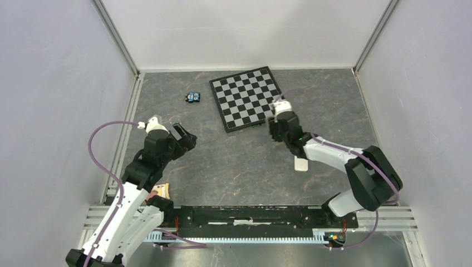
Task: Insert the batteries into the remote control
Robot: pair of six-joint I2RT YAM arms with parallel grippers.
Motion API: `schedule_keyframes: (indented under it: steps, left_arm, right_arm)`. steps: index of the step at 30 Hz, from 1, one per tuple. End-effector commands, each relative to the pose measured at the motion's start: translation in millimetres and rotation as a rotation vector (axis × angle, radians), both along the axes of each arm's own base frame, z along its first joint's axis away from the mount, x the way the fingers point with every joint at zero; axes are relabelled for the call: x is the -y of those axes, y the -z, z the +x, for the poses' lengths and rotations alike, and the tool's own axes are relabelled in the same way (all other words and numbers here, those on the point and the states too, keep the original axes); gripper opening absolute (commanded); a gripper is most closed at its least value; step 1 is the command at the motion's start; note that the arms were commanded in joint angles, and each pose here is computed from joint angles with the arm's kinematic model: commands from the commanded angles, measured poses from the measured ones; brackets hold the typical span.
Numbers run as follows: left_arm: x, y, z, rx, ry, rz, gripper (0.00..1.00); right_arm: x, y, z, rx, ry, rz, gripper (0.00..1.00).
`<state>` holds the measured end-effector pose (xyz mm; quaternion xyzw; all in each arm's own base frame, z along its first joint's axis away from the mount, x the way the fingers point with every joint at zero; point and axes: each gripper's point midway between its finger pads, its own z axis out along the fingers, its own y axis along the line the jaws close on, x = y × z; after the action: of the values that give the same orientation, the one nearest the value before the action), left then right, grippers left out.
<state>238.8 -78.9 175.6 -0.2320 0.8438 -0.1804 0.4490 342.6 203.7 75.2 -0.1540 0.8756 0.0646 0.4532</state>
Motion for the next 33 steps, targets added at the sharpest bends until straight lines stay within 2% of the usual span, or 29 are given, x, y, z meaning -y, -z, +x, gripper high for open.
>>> schedule_keyframes:
  steps: [1,5,11,18,20,23,25,29,33]
  left_arm:
    - [5.4,-9.2,4.7,0.039,0.049,0.008,1.00]
    - [8.6,-8.3,4.5,0.035,0.071,0.008,1.00]
    - [15.6,-7.8,5.2,0.037,0.106,-0.006,1.00]
    - [19.6,-3.6,6.4,0.024,0.127,-0.009,1.00]
    - [20.9,-3.5,6.6,0.023,0.132,-0.012,1.00]
    - [20.8,-3.4,6.4,0.023,0.132,-0.012,1.00]
    - [21.0,-4.0,6.0,0.026,0.134,-0.012,1.00]
    - [20.7,-5.6,5.1,0.035,0.136,-0.013,1.00]
    - [21.5,-8.0,5.8,0.046,0.143,-0.014,1.00]
  right_arm:
    - [80.0,-4.7,16.6,0.038,0.312,0.008,0.30]
    - [147.7,11.9,15.2,-0.003,0.484,-0.013,0.30]
    - [215.4,25.8,3.4,-0.053,0.654,-0.027,0.30]
    - [239.1,48.0,-11.2,-0.117,0.696,-0.019,0.31]
    - [239.2,53.3,-14.0,-0.138,0.695,-0.020,0.38]
    - [240.2,56.6,-19.8,-0.158,0.723,-0.013,0.65]
    - [241.0,49.1,-20.5,-0.138,0.729,-0.010,0.77]
    - [232.5,23.9,-13.9,-0.086,0.666,0.024,0.87]
    - [213.4,7.0,-18.3,-0.071,0.598,0.025,0.91]
